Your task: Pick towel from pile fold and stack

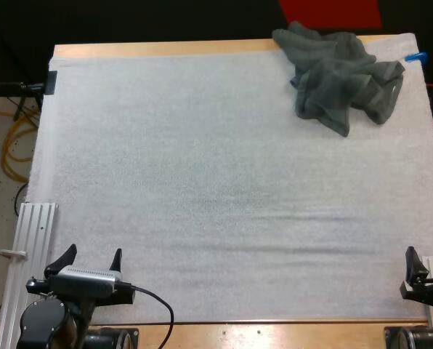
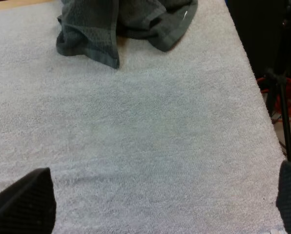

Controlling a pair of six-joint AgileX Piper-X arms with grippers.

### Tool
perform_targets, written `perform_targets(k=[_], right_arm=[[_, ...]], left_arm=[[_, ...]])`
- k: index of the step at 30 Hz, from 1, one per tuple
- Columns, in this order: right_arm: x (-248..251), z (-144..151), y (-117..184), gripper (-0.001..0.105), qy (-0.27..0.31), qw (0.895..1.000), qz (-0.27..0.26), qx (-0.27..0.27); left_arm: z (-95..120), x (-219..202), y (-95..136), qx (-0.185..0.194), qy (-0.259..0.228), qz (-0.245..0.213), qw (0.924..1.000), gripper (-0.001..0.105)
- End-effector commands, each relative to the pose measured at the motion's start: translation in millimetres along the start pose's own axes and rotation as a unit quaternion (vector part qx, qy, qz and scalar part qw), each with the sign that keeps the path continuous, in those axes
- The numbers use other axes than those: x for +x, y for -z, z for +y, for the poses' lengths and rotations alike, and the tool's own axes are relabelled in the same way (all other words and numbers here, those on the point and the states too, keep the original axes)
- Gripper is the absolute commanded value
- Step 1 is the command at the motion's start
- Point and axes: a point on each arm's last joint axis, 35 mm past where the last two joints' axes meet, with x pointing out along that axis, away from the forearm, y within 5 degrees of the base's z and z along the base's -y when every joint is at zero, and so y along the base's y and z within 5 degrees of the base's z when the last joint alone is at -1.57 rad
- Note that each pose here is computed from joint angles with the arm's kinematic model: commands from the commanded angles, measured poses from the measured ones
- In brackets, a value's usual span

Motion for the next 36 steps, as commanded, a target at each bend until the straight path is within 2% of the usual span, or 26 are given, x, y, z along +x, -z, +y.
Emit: perform_targets(k=[1,9,15,17,21,23,25,28,31,36], right_arm=[[1.7,-0.3,-2.1,0.089,-0.002,1.0,0.001,-0.003],[1.7,-1.4,-4.0,0.089,0.009,1.0,-0.006,-0.003],[-4.3,-2.9,-12.7,0.089,0.004,1.0,-0.017,-0.002],[-4.6,-4.1,-22.2,0.089,-0.009,1.0,-0.013,-0.003],[-0.8,-6.0,-50.2,0.089,-0.067,0.998,-0.017,-0.003],[2.8,-6.6,-65.4,0.089,-0.104,0.994,-0.022,-0.003],[9.9,-6.7,-83.0,0.089,-0.154,0.988,-0.022,-0.001],[24.3,-7.2,-99.8,0.089,-0.2,0.98,-0.007,0.002],[45.9,-8.6,-111.5,0.089,-0.209,0.978,-0.002,0.002],[89.8,-12.1,-131.9,0.089,-0.201,0.979,-0.023,0.005]], left_arm=[[-0.4,1.8,-2.4,-0.005,0.003,-0.001,1.0,0.07],[-2.1,1.8,-4.3,-0.004,0.025,-0.009,0.9997,0.07],[-7.8,-5.7,-11.2,-0.001,0.096,-0.021,0.9952,0.07],[-10.3,-14.5,-19.7,0.002,0.12,-0.043,0.9918,0.07],[-15.3,-10.7,-49.8,0.003,0.152,-0.041,0.9876,0.07],[-18.8,-7.9,-63.2,0.005,0.181,-0.036,0.9829,0.07],[-24.6,-3.5,-77.2,0.014,0.224,-0.021,0.9741,0.07],[-31.6,5.5,-90.7,0.023,0.254,0.007,0.967,0.07],[-38.0,16.5,-101.1,0.029,0.269,0.028,0.9623,0.07],[-43.3,31.9,-113.0,0.029,0.272,0.036,0.9613,0.07]])
